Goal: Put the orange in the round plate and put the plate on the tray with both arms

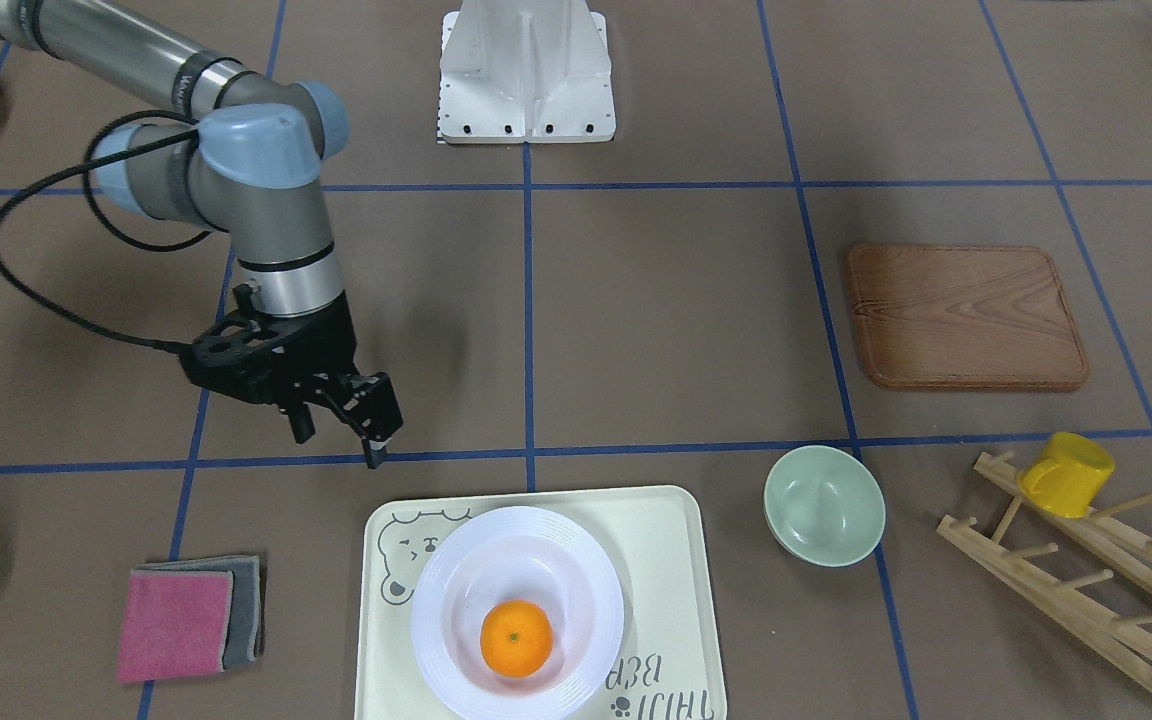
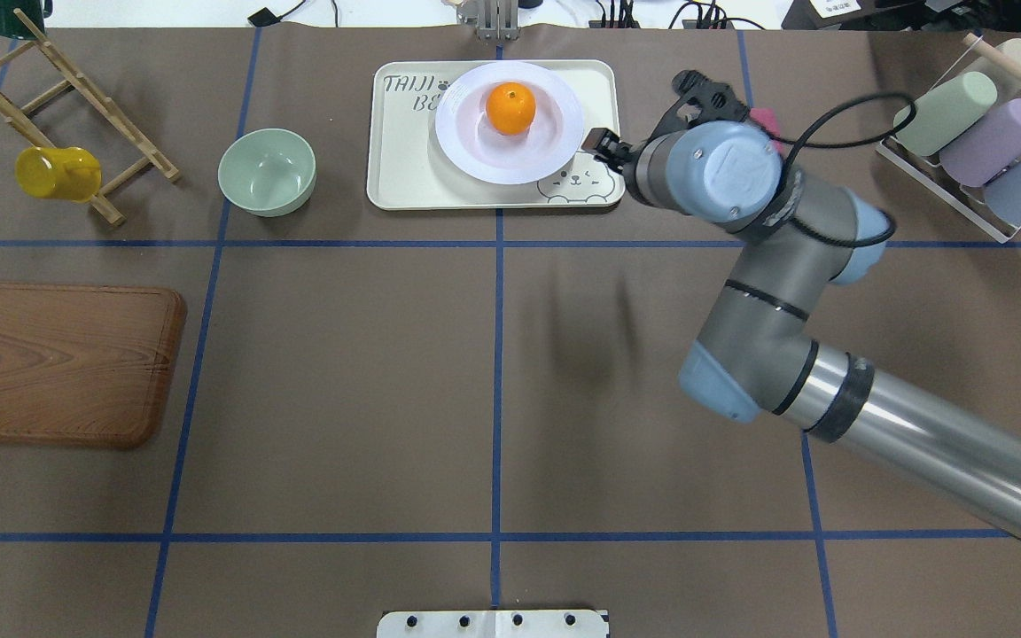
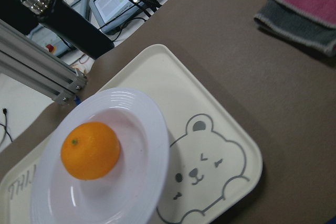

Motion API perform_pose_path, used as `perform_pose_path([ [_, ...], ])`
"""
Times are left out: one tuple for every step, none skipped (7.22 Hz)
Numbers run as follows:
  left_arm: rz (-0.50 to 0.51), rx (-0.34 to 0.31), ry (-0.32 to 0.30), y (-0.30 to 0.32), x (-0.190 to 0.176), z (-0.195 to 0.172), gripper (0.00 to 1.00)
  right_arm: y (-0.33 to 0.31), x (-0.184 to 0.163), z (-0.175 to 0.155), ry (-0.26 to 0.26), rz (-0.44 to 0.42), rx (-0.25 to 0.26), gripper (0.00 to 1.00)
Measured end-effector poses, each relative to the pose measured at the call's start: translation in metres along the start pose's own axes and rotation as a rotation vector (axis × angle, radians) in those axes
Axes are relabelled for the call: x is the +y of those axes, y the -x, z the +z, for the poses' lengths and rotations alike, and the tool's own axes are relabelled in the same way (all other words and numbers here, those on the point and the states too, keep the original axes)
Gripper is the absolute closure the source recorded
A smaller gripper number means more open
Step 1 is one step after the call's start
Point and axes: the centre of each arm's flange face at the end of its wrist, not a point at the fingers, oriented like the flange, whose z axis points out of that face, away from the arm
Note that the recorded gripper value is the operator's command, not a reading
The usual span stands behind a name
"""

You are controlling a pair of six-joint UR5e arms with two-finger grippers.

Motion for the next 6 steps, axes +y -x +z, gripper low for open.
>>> perform_pose_path([
  [0.001,0.0,0.0,-0.001,0.005,0.0,0.01,-0.035,-0.051,-0.016,0.074,-0.141,0.078,0.0],
  [-0.005,-0.001,0.005,0.0,0.012,0.002,0.01,-0.081,-0.101,-0.028,0.142,-0.27,0.119,0.0],
  [-0.01,-0.005,0.011,0.001,0.018,0.004,0.01,-0.14,-0.146,-0.039,0.203,-0.389,0.13,0.0],
  [-0.013,-0.007,0.016,0.002,0.022,0.005,0.01,-0.207,-0.179,-0.048,0.25,-0.491,0.134,0.0],
  [-0.014,-0.007,0.018,0.002,0.024,0.006,0.01,-0.273,-0.199,-0.055,0.282,-0.568,0.145,0.0],
  [-0.016,-0.007,0.02,0.002,0.025,0.007,0.01,-0.339,-0.211,-0.065,0.317,-0.623,0.145,0.0],
])
